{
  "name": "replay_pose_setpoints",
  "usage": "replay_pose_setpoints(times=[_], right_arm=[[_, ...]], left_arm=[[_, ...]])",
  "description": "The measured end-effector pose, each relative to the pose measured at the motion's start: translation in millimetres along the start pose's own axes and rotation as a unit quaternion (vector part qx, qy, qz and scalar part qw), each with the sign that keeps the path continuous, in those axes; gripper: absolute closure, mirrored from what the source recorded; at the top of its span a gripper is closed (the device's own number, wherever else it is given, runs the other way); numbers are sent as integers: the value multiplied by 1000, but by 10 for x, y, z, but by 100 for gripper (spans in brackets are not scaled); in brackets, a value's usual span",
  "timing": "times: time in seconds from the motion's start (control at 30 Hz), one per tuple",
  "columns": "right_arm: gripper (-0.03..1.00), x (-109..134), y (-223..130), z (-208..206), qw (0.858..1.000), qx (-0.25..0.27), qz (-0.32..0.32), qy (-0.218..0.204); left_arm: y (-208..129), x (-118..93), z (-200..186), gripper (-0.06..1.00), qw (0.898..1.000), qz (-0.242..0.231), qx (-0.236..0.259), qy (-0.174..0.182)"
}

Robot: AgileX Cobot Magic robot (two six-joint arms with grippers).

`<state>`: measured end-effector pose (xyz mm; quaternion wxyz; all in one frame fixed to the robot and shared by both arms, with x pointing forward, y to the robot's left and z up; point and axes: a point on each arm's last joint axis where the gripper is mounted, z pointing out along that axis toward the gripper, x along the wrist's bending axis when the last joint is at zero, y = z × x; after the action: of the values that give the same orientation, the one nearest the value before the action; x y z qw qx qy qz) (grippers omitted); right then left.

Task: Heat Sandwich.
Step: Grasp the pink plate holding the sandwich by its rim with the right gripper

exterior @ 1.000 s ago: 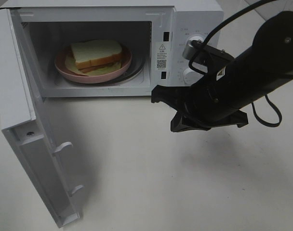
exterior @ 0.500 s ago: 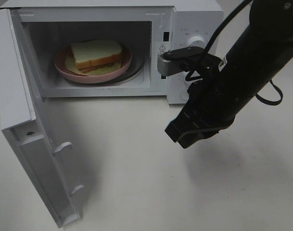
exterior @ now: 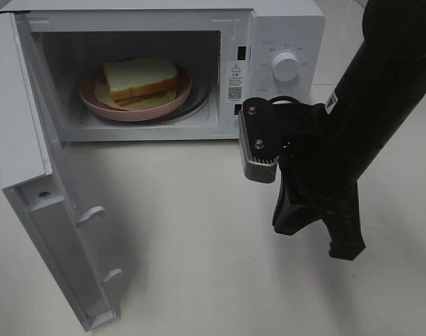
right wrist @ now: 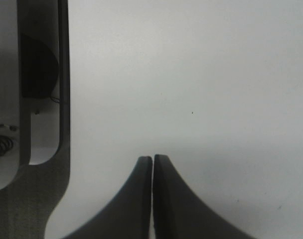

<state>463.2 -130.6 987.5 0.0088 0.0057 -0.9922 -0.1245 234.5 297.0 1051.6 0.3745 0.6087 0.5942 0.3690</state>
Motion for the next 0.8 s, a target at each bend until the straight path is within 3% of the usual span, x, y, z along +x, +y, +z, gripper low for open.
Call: replay_pose_setpoints(times=[0.23,0.33,0.37,0.53,0.63,0.67,0.7,0.8], right_arm=[[89,-25,-32,0,998,18,-62,-13],[79,-54,-58,-2,996,34,-79,-27],[72,-60,-66,-3,995,39,-83,-30],[58,-72,-65,-5,994,44,-92,-40],[35,-65,-18,7,990,60,-113,-60],[23,-64,6,12,989,66,-113,-72],[23,-64,6,12,989,66,-113,-72],[10,-70,24,14,986,79,-117,-90]], left_arm=[[0,0,0,-5,1000,1,0,0],[0,0,0,-5,1000,1,0,0],[0,0,0,-5,1000,1,0,0],[0,0,0,-5,1000,1,0,0],[0,0,0,-5,1000,1,0,0],[0,0,0,-5,1000,1,0,0],[0,0,0,-5,1000,1,0,0],[0,0,0,-5,1000,1,0,0]])
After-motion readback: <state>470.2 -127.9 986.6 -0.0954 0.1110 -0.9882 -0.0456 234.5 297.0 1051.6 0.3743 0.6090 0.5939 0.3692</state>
